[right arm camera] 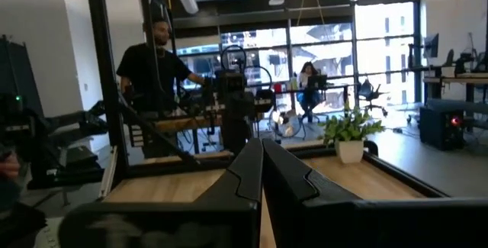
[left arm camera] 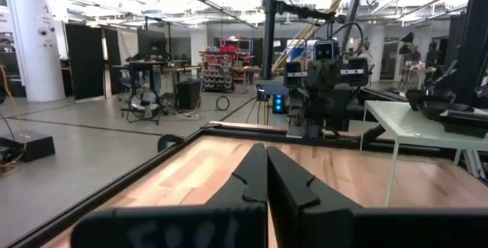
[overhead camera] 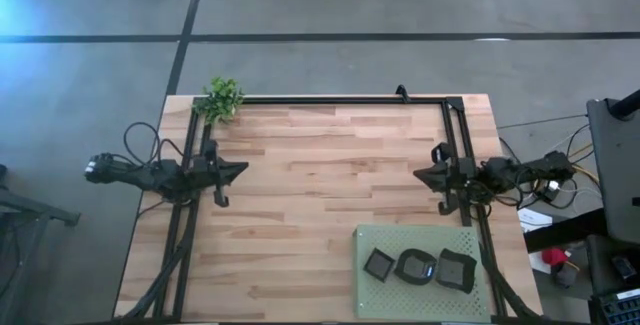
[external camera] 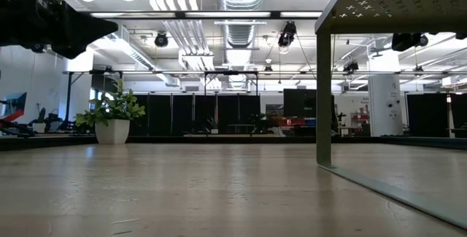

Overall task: Pick & Place Mini shaped plates
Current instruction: Return to Home Position

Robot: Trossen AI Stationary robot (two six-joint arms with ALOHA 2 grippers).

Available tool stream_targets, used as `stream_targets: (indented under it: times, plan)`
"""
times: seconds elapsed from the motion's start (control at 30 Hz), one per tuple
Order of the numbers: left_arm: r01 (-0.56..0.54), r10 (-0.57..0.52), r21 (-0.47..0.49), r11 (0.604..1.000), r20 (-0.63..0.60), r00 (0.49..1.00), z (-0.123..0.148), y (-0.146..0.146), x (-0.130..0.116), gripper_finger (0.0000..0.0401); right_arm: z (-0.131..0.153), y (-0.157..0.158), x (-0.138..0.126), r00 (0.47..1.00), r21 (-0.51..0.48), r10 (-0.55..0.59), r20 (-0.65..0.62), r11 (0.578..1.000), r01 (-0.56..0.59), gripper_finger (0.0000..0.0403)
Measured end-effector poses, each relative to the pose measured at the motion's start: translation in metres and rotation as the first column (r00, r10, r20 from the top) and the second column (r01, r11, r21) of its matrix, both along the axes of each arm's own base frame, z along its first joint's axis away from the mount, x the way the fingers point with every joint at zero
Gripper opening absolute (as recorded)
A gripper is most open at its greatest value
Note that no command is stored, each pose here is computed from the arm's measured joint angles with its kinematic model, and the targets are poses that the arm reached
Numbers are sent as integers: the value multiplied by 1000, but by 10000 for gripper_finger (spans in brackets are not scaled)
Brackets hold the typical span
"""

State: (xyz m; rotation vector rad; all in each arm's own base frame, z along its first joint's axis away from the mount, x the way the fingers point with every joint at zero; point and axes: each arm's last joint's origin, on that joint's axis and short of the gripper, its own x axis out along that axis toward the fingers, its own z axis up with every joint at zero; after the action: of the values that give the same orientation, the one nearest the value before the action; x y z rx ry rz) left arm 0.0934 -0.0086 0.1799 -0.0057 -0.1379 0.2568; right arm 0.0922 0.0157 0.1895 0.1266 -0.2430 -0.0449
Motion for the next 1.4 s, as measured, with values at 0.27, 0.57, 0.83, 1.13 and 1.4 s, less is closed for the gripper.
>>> stream_targets:
  times: [0.27, 0.57, 0.83, 1.13, 1.4]
  plan:
    - [-31, 37, 75, 997, -85, 996, -7, 1, 1, 0, -2, 0, 1, 1000, -40, -8, -25, 999, 7, 8]
    - [-133, 149, 137, 982, -117, 982, -8, 3, 0, 0, -3, 0, 1, 998, -214, -51, -44, 976, 40, 8]
    - [-132, 149, 138, 982, -119, 982, -8, 3, 0, 0, -3, 0, 1, 998, -208, -49, -44, 977, 39, 8]
    - [-132, 149, 138, 982, -119, 982, -8, 3, 0, 0, -3, 0, 1, 998, -184, -43, -44, 982, 34, 8]
    - [-132, 149, 138, 982, -119, 982, -8, 3, 0, 0, -3, 0, 1, 998, -191, -44, -44, 981, 35, 8]
